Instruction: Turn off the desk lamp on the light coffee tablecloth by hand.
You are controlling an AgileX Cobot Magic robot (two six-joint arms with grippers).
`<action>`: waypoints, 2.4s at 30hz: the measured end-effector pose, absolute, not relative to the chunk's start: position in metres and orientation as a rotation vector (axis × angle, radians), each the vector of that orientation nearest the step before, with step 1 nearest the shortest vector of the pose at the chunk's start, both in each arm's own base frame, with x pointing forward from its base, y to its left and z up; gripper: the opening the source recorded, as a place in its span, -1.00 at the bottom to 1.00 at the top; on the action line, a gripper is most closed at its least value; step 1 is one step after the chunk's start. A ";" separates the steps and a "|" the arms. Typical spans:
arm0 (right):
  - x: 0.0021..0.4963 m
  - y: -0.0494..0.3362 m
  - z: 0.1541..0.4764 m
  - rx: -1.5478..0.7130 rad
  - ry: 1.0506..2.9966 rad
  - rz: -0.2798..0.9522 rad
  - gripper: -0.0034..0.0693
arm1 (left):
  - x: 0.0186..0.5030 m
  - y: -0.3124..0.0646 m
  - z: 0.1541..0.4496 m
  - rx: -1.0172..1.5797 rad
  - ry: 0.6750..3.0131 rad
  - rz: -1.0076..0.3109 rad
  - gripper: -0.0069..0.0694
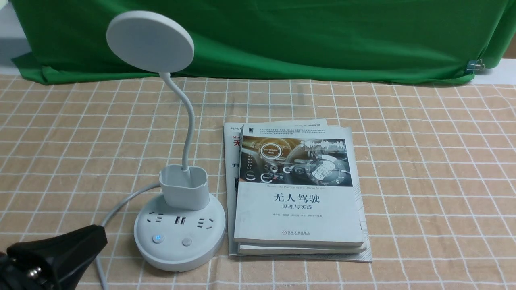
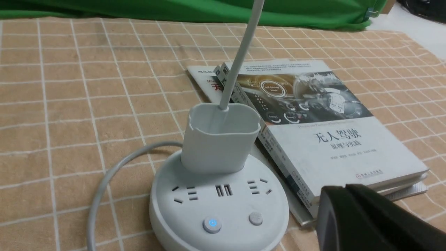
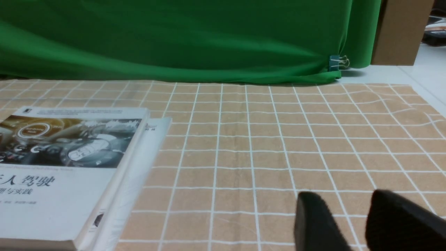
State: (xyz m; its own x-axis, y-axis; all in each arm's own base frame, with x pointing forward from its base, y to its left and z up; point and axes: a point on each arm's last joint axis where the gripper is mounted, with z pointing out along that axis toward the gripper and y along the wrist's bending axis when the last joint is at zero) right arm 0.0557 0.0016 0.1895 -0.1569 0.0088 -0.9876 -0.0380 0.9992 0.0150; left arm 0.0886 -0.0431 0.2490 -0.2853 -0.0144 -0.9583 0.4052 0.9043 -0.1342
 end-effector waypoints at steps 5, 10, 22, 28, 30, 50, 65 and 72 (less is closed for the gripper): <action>0.056 0.002 0.190 -0.022 1.728 0.041 -0.24 | 0.088 -0.043 0.247 0.293 1.830 -0.418 -0.83; 0.056 0.002 0.190 -0.022 1.728 0.041 -0.24 | 0.089 -0.043 0.248 0.288 1.812 -0.417 -0.83; 0.056 0.002 0.190 -0.022 1.728 0.041 -0.24 | 0.077 -0.015 0.213 0.094 1.677 -0.196 -0.83; 0.056 0.002 0.190 -0.022 1.728 0.041 -0.24 | 0.064 0.001 0.200 -0.092 1.646 -0.059 -0.83; 0.056 0.002 0.190 -0.022 1.728 0.041 -0.24 | 0.061 0.002 0.196 -0.123 1.675 -0.040 -0.83; 0.056 0.002 0.190 -0.022 1.728 0.041 -0.24 | 0.055 0.001 0.185 -0.153 1.772 -0.048 -0.83; 0.056 0.002 0.190 -0.022 1.728 0.041 -0.24 | 0.055 0.001 0.185 -0.150 1.772 -0.046 -0.83; 0.056 0.002 0.190 -0.022 1.728 0.041 -0.24 | 0.055 0.001 0.185 -0.147 1.772 -0.044 -0.83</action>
